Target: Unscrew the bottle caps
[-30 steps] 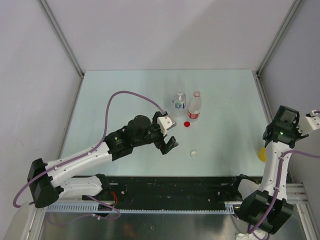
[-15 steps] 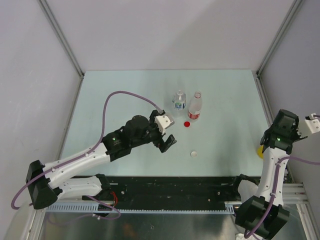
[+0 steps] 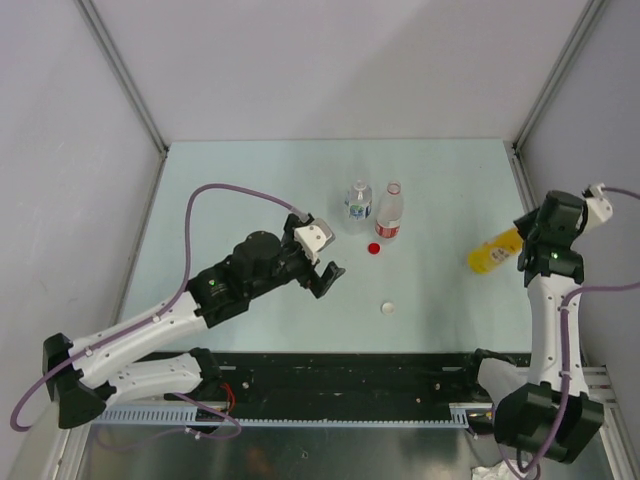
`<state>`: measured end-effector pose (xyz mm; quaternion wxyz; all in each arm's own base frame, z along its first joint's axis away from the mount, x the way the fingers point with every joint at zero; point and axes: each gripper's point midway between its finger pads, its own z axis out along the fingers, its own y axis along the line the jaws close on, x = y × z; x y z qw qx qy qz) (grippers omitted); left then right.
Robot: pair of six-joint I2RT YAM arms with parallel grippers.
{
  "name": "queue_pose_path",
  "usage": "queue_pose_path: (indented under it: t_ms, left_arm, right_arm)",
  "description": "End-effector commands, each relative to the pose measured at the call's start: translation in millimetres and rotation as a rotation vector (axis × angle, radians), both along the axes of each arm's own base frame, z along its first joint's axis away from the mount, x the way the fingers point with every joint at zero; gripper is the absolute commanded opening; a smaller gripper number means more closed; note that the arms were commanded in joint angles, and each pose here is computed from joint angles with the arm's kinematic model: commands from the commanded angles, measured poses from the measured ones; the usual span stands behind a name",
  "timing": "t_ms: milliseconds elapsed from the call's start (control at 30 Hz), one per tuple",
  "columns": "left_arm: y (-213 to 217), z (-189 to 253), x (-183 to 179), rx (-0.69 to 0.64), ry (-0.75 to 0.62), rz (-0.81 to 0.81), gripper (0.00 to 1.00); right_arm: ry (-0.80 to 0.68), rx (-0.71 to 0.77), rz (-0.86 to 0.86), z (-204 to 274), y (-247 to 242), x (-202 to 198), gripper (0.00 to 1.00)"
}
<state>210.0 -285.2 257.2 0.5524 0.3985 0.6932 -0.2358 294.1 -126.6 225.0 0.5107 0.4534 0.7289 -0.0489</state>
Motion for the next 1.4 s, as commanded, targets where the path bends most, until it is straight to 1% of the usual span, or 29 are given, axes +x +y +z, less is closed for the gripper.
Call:
queue_pose_path:
  t_ms: [0,100,167,267,367,500,600,733,833,967,1033,1167,1367]
  left_arm:
    - [6,38,13,-0.078,-0.052,0.058,0.99]
    - [8,41,17,-0.099,-0.035,0.070,0.99]
    - [10,44,19,-0.116,-0.023,0.076,0.99]
    - [14,47,22,-0.142,-0.006,0.086,0.99]
    - [17,52,24,-0.180,0.024,0.077,0.99]
    - [22,61,23,-0.254,0.080,0.050,0.99]
    - [25,67,22,-0.294,0.102,0.028,0.99]
    - [29,76,15,-0.335,0.106,-0.021,1.00]
    - [35,84,8,-0.361,0.093,-0.065,0.99]
    - [43,92,-1,-0.379,0.078,-0.119,0.99]
    - [44,90,-4,-0.382,0.091,-0.148,0.99]
    - [41,80,-9,-0.394,0.168,-0.227,1.00]
    - [33,72,-22,-0.390,0.222,-0.355,1.00]
  right_arm:
    - [-0.216,-0.059,0.187,90,46,37,0.00]
    - [-0.275,-0.132,0.260,131,73,45,0.00]
    - [-0.339,-0.172,0.313,161,93,45,0.00]
    - [-0.454,-0.183,0.430,199,125,44,0.00]
    - [-0.571,-0.165,0.591,230,159,39,0.00]
    - [-0.730,-0.193,0.873,268,210,17,0.00]
    - [-0.814,-0.186,1.039,284,244,2,0.00]
    - [-0.833,-0.122,1.275,277,290,-9,0.00]
    - [-0.800,-0.077,1.434,261,321,-15,0.00]
    - [-0.748,-0.019,1.599,239,354,-23,0.00]
    - [-0.728,0.025,1.664,232,365,-28,0.00]
    - [-0.720,0.095,1.796,225,386,-43,0.00]
    - [-0.694,0.138,1.867,217,402,-53,0.00]
